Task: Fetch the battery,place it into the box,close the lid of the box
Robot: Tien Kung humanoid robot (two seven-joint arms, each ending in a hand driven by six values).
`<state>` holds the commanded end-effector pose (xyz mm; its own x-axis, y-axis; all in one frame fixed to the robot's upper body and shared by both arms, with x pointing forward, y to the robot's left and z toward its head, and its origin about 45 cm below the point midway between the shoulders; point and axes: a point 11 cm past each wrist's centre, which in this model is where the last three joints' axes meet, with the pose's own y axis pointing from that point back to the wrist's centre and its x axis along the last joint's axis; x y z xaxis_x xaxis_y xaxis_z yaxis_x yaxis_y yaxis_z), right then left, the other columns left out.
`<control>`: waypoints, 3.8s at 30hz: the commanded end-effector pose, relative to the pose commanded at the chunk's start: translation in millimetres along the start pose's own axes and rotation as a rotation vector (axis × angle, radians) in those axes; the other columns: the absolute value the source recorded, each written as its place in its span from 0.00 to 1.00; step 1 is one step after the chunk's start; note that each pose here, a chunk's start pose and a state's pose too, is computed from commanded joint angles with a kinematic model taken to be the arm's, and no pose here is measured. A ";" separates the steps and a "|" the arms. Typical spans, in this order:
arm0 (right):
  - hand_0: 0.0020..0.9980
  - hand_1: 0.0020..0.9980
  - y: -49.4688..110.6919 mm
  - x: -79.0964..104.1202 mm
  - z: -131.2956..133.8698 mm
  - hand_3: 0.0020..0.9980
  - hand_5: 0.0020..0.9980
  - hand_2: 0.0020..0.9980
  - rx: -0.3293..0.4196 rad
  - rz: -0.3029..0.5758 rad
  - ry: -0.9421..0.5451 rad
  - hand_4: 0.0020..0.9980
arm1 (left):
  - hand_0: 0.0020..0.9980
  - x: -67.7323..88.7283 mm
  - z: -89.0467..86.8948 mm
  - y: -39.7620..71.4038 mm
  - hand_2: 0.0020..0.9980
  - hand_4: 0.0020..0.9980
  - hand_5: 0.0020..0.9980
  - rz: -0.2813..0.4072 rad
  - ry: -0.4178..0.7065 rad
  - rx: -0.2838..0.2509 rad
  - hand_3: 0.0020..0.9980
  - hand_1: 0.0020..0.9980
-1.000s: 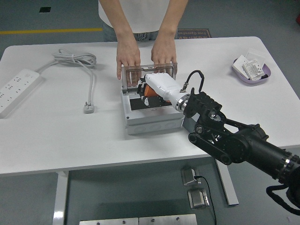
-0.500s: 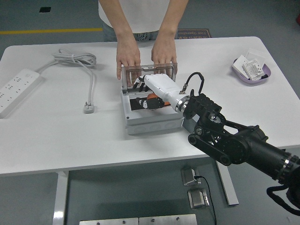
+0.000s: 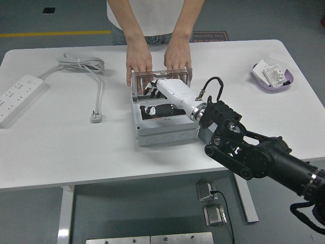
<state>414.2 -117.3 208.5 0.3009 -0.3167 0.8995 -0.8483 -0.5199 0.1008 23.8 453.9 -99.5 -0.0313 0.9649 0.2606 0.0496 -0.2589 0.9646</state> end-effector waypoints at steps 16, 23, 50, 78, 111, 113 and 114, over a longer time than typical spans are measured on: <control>0.39 0.48 -10.3 110.3 3.7 0.64 0.47 0.54 -0.047 0.158 0.018 0.81 | 0.68 0.2 -5.7 -0.6 0.66 0.75 0.42 0.000 0.010 0.015 0.77 0.68; 0.39 0.49 -24.0 117.4 21.4 0.65 0.48 0.55 -0.105 0.184 -0.002 0.81 | 0.68 2.8 -5.8 -0.2 0.66 0.74 0.41 0.005 0.008 0.019 0.77 0.68; 0.44 0.50 -24.4 45.1 38.4 0.65 0.50 0.56 -0.142 0.099 -0.075 0.80 | 0.68 2.2 2.3 0.7 0.66 0.74 0.42 0.005 -0.006 0.004 0.77 0.68; 0.43 0.48 8.5 16.0 10.8 0.67 0.52 0.55 -0.086 -0.016 0.009 0.80 | 0.68 0.8 -1.3 0.0 0.66 0.74 0.44 0.000 0.008 0.006 0.77 0.68; 0.39 0.45 72.0 91.4 32.0 0.68 0.54 0.54 -0.206 0.231 0.071 0.82 | 0.68 -2.8 -15.5 -1.9 0.66 0.73 0.43 -0.006 0.022 0.040 0.77 0.68; 0.39 0.45 80.1 105.5 35.8 0.68 0.54 0.54 -0.209 0.298 0.064 0.82 | 0.68 -2.9 -16.4 -2.0 0.66 0.73 0.43 -0.007 0.024 0.042 0.77 0.68; 0.39 0.45 83.4 111.1 37.5 0.68 0.54 0.54 -0.209 0.327 0.061 0.82 | 0.68 -2.8 -16.6 -2.0 0.66 0.73 0.43 -0.007 0.025 0.042 0.77 0.68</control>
<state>393.3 -225.6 300.8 -0.0213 -0.3883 0.9213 -0.9676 -0.2240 -0.1168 7.2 451.0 -101.5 -0.0565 0.9652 0.2553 0.0914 -0.2496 0.9640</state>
